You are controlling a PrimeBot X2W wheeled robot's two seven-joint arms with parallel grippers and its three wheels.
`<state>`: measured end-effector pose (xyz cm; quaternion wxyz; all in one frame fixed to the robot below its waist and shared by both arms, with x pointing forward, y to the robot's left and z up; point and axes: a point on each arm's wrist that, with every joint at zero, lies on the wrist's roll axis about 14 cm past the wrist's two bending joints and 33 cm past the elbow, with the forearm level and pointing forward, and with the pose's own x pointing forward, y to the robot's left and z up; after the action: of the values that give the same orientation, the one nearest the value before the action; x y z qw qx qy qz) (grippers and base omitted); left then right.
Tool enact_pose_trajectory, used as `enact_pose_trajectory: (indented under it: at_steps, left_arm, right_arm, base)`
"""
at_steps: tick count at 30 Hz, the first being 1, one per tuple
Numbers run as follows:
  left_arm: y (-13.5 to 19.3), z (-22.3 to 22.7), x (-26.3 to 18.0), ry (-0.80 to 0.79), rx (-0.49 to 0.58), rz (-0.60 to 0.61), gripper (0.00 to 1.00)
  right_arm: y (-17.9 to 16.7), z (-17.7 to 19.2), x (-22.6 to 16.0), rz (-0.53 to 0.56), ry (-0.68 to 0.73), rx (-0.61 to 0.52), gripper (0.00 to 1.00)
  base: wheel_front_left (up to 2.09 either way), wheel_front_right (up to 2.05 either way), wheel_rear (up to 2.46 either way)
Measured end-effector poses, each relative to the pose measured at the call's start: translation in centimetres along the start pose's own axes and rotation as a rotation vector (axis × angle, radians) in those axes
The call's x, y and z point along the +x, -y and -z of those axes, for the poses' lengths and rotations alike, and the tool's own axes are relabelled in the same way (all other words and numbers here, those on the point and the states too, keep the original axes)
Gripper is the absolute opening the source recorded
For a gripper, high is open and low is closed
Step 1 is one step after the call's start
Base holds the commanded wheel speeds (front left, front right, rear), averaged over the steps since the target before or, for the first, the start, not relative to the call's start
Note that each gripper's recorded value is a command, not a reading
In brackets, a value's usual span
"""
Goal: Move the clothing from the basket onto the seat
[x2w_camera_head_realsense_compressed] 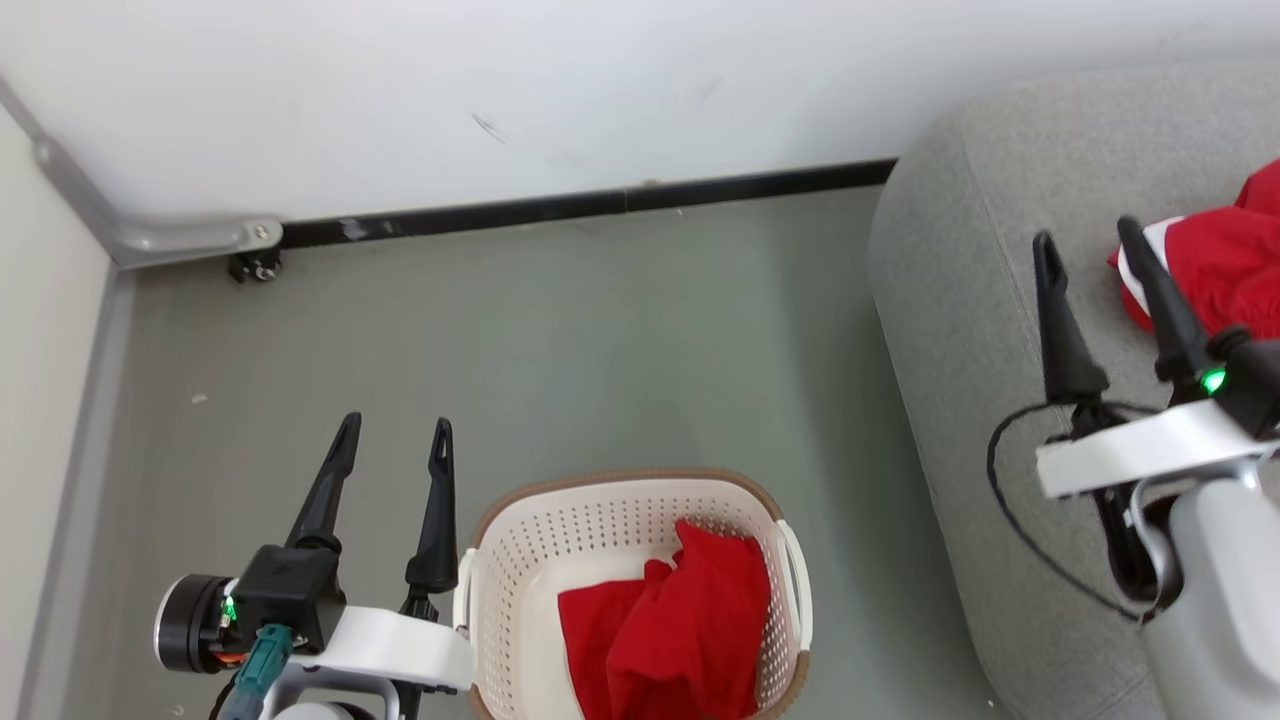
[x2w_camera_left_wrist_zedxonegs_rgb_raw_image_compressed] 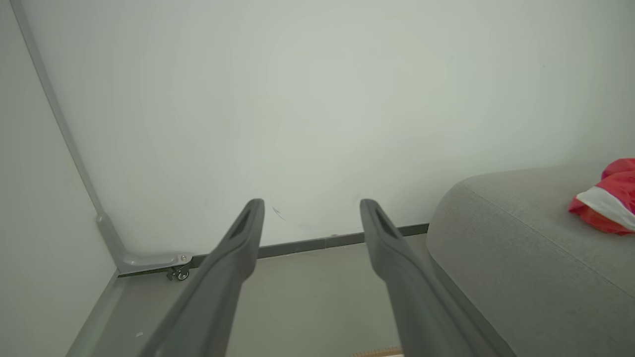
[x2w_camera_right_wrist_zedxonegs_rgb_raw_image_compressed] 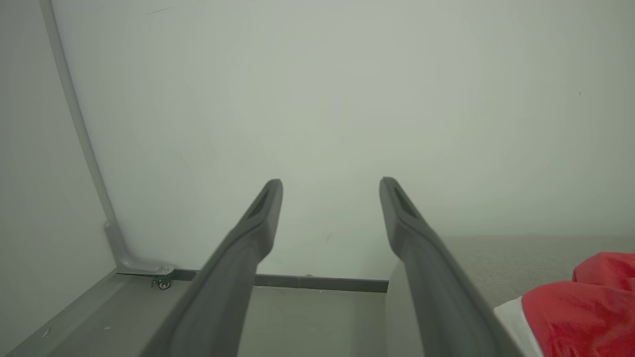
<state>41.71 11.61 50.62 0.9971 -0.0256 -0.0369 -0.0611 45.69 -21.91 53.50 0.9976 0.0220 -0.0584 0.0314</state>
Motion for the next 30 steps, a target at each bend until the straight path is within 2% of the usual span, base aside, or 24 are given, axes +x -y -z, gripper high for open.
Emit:
enact_pose_trajectory:
  at_steps: [7, 16, 30]
  left_arm:
    - [-0.4, -0.7, -1.4, 0.010, 0.011, -0.011, 1.00]
    - [0.0, -0.6, -3.1, -0.004, 0.002, -0.012, 1.00]
    - [-0.3, -0.5, -4.6, -0.011, -0.002, -0.030, 1.00]
  right_arm:
    - [-4.0, 1.4, -2.4, -0.079, -0.037, 0.025, 1.00]
    - [-6.4, 2.2, -5.1, -0.092, -0.055, 0.079, 1.00]
    - [-5.7, 2.9, -8.4, -0.039, -0.074, 0.083, 1.00]
  base:
    - [0.00, 0.00, 0.00]
    - [0.00, 0.00, 0.00]
    - [0.00, 0.00, 0.00]
